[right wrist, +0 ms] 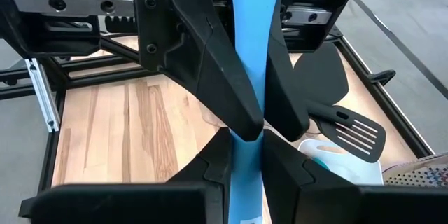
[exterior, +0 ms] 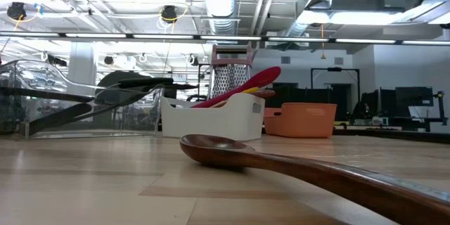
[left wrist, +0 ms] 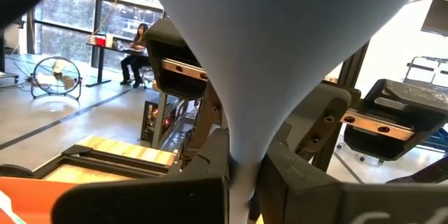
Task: Pick & Place Kitchen Items
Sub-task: Put the blue serving spoon into the white bin
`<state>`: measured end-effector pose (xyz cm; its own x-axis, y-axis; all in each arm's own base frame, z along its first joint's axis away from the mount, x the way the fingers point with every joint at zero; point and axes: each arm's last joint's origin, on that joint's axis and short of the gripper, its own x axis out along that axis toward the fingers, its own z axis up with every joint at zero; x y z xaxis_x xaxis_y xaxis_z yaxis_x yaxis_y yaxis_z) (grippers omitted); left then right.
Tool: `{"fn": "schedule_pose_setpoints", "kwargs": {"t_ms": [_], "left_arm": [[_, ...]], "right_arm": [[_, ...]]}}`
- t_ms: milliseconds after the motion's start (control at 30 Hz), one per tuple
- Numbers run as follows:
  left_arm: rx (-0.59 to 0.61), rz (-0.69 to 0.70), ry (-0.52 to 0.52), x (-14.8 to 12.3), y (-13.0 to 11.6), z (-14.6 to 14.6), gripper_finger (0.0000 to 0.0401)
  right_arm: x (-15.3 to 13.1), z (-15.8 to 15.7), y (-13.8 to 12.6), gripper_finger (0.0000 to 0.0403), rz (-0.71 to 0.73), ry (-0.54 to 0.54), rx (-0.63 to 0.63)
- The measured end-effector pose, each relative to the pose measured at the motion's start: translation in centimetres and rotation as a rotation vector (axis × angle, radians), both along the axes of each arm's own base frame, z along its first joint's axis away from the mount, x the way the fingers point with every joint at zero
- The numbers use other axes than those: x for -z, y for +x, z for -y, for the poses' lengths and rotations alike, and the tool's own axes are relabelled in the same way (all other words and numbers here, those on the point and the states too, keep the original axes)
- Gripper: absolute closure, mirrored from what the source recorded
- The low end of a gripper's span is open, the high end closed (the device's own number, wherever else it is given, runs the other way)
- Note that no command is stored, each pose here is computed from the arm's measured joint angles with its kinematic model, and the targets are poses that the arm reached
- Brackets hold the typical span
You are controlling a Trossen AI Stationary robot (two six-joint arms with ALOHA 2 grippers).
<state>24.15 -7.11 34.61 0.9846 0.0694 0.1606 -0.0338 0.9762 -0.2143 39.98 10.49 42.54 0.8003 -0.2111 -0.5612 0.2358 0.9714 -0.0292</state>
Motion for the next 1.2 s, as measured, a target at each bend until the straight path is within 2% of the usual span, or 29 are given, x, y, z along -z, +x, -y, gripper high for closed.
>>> {"fn": "schedule_pose_setpoints", "kwargs": {"t_ms": [100, 267, 467, 667, 733, 800, 900, 1033, 1100, 1200], "left_arm": [[0.001, 0.0, -0.003, 0.0, 0.0, 0.0, 0.0385], [0.004, -0.016, -0.004, 0.2, 0.0, 0.0, 0.0388], [0.005, -0.027, -0.001, 0.3, 0.1, 0.0, 0.0388], [-0.003, -0.036, 0.001, 0.2, -0.2, -0.2, 0.0388], [-0.005, -0.039, 0.002, 0.1, -0.4, -0.3, 0.0388], [-0.012, -0.065, 0.007, 0.2, -0.6, -0.5, 0.0388], [-0.021, -0.116, 0.009, 0.6, -0.8, -0.8, 0.0388], [-0.039, -0.166, -0.026, 0.9, -0.9, -1.4, 0.0388], [-0.054, -0.194, -0.035, 1.2, -0.9, -1.8, 0.0388], [-0.065, -0.216, -0.033, 1.4, -0.7, -2.4, 0.0388]], "right_arm": [[0.0, 0.1, 0.0, 0.0352, 0.002, 0.007, 0.007], [-0.3, 0.5, -0.2, 0.0316, 0.016, 0.066, 0.041], [-1.2, 0.8, -1.4, 0.0309, -0.013, 0.133, -0.04], [-2.9, 1.5, -4.5, 0.0307, -0.076, 0.164, -0.084], [-3.8, 1.7, -5.6, 0.0306, -0.063, 0.202, -0.087], [-4.2, 2.1, -7.2, 0.0307, -0.112, 0.238, -0.075], [-4.8, 2.5, -9.1, 0.0317, -0.151, 0.288, -0.049], [-5.2, 2.6, -11.4, 0.0362, -0.22, 0.296, -0.027], [-5.3, 2.4, -11.9, 0.039, -0.238, 0.29, -0.034], [-5.2, 2.2, -12.2, 0.0395, -0.247, 0.27, -0.03]]}}
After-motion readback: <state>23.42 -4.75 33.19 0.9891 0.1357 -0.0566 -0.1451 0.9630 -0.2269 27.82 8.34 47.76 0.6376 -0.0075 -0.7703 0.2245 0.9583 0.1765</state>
